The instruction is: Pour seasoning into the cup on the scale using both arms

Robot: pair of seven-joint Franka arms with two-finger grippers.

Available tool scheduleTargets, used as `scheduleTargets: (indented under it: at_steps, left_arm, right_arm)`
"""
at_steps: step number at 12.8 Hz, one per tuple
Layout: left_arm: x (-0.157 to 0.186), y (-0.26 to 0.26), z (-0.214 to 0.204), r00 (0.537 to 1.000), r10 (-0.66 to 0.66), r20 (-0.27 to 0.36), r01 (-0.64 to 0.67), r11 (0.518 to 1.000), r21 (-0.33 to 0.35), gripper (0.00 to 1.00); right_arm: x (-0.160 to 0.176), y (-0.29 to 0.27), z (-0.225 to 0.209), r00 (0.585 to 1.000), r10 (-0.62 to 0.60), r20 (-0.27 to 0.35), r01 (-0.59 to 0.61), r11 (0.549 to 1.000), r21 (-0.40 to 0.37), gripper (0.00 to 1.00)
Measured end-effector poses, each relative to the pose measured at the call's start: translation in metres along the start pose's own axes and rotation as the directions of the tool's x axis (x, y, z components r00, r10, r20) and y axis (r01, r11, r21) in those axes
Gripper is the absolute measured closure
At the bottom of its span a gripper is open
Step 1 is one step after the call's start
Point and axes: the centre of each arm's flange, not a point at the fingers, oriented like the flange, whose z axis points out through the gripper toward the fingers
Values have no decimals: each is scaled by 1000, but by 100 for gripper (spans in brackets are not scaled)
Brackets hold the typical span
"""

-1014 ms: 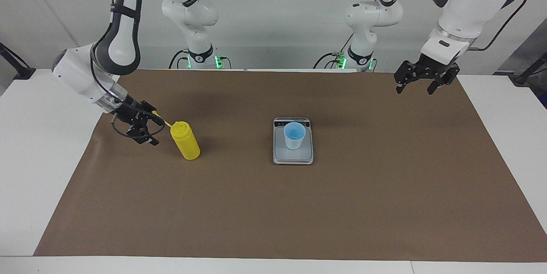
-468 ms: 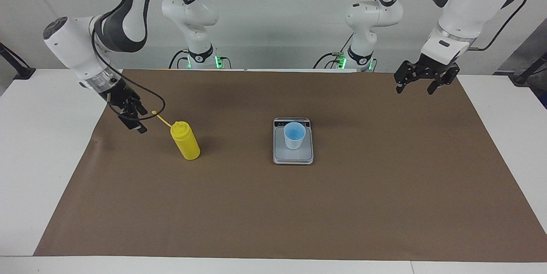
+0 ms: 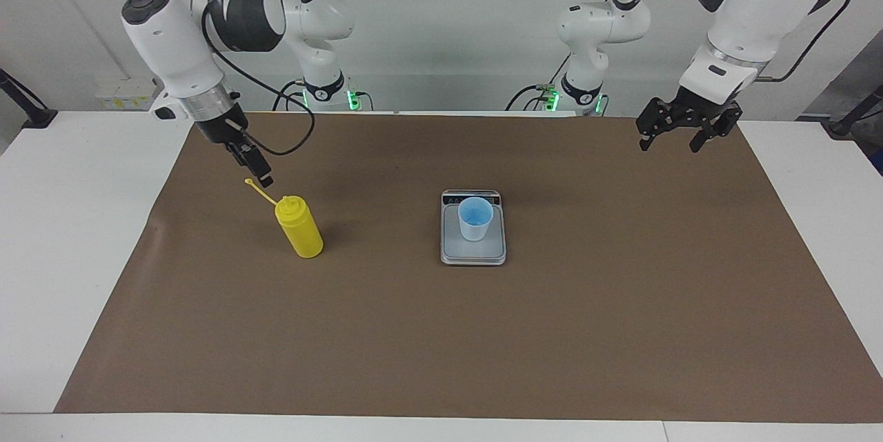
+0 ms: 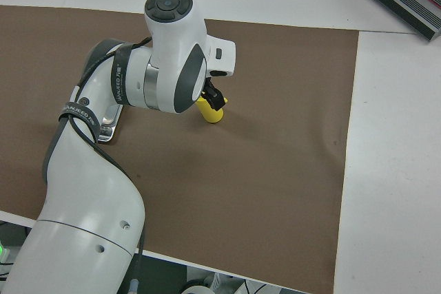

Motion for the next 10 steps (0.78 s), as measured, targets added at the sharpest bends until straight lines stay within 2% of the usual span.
scheduleTargets:
  at_steps: [3, 5, 10]
  left_arm:
    - [0, 0, 0, 1000, 0, 0, 0, 1000, 0, 0]
    - [0, 0, 0, 1000, 0, 0, 0, 1000, 0, 0]
    - [0, 0, 0, 1000, 0, 0, 0, 1000, 0, 0]
  right_arm:
    - [0, -8, -29, 983, -185, -5, 184, 982, -52, 0]
    - [3, -14, -42, 968, -249, -17, 248, 967, -54, 0]
    - [5, -29, -86, 934, -359, 4, 358, 931, -71, 0]
